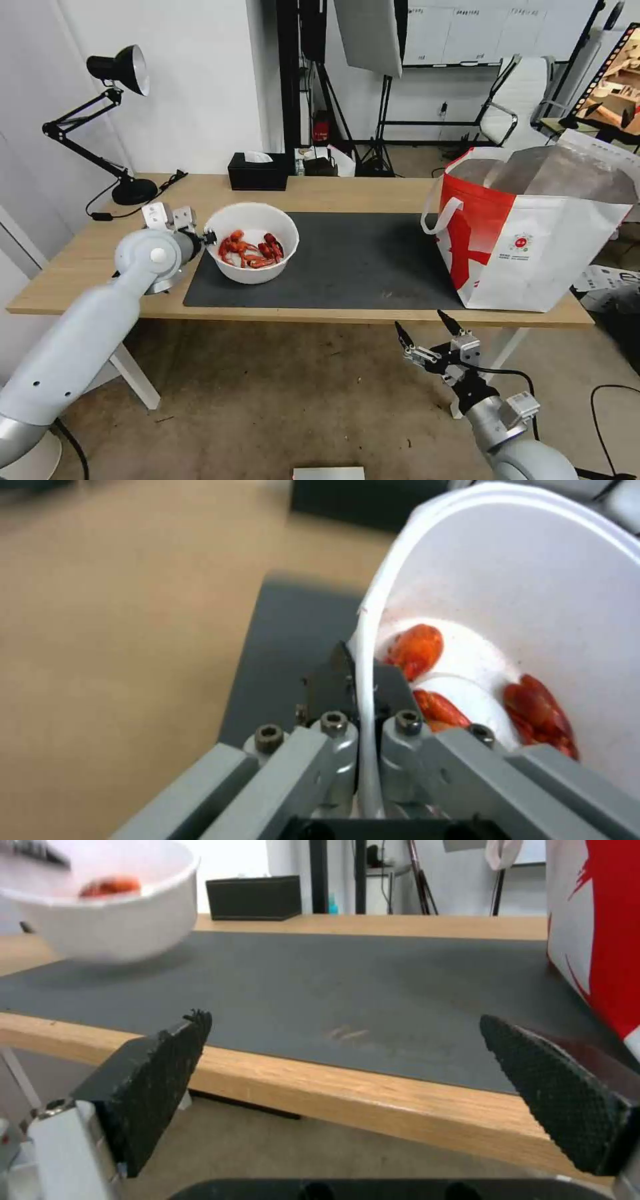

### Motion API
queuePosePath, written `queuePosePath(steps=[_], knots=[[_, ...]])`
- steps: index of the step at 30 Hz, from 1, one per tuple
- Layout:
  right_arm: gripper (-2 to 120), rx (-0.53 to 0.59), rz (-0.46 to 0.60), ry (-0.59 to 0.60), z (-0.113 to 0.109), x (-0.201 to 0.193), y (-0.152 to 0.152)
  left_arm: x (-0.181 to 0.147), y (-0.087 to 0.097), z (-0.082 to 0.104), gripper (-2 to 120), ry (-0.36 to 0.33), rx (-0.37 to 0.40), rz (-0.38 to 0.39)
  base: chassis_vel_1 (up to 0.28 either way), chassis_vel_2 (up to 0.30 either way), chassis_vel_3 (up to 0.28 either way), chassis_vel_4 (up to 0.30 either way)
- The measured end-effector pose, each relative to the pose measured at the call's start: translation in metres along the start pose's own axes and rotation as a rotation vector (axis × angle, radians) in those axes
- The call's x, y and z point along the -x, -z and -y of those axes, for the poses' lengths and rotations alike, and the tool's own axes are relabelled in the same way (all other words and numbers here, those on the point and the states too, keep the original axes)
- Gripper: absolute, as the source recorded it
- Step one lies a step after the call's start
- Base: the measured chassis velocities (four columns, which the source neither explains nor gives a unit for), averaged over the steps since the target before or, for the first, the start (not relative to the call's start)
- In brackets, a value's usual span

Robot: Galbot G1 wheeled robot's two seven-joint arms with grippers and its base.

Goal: Pick up the trash from the table and place it into the takeout bag.

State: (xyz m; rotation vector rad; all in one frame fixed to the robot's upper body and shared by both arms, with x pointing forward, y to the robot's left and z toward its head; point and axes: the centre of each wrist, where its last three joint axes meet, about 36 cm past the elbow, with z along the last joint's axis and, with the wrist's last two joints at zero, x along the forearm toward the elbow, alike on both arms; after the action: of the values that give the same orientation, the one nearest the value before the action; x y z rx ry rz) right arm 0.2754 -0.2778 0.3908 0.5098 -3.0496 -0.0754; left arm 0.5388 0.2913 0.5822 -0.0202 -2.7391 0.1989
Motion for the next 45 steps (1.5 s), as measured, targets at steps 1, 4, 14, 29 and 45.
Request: queuePosePath(steps=[1,4,14,29,45], knots=[[100,0.000,0.000,0.000,0.000,0.000,0.000,0.000,0.000,0.000,0,0.000,0.000,0.000,0.000,0.000,0.000,0.000],[100,0.000,0.000,0.000,0.000,0.000,0.000,-0.010,0.012,0.017,0,-0.056,0.067,0.098,0.000,0.000,0.000,0.000],[100,0.000,0.000,0.000,0.000,0.000,0.000,-0.008,0.106,0.132,0,-0.259,0.126,0.247,0.000,0.000,0.000,0.000],[100,0.000,0.000,0.000,0.000,0.000,0.000,0.030,0.168,0.313,0,-0.380,0.123,0.195,0.000,0.000,0.000,0.000],[100,0.000,0.000,0.000,0.000,0.000,0.000,0.024,0.172,0.378,0,-0.524,0.103,0.187,0.000,0.000,0.000,0.000]])
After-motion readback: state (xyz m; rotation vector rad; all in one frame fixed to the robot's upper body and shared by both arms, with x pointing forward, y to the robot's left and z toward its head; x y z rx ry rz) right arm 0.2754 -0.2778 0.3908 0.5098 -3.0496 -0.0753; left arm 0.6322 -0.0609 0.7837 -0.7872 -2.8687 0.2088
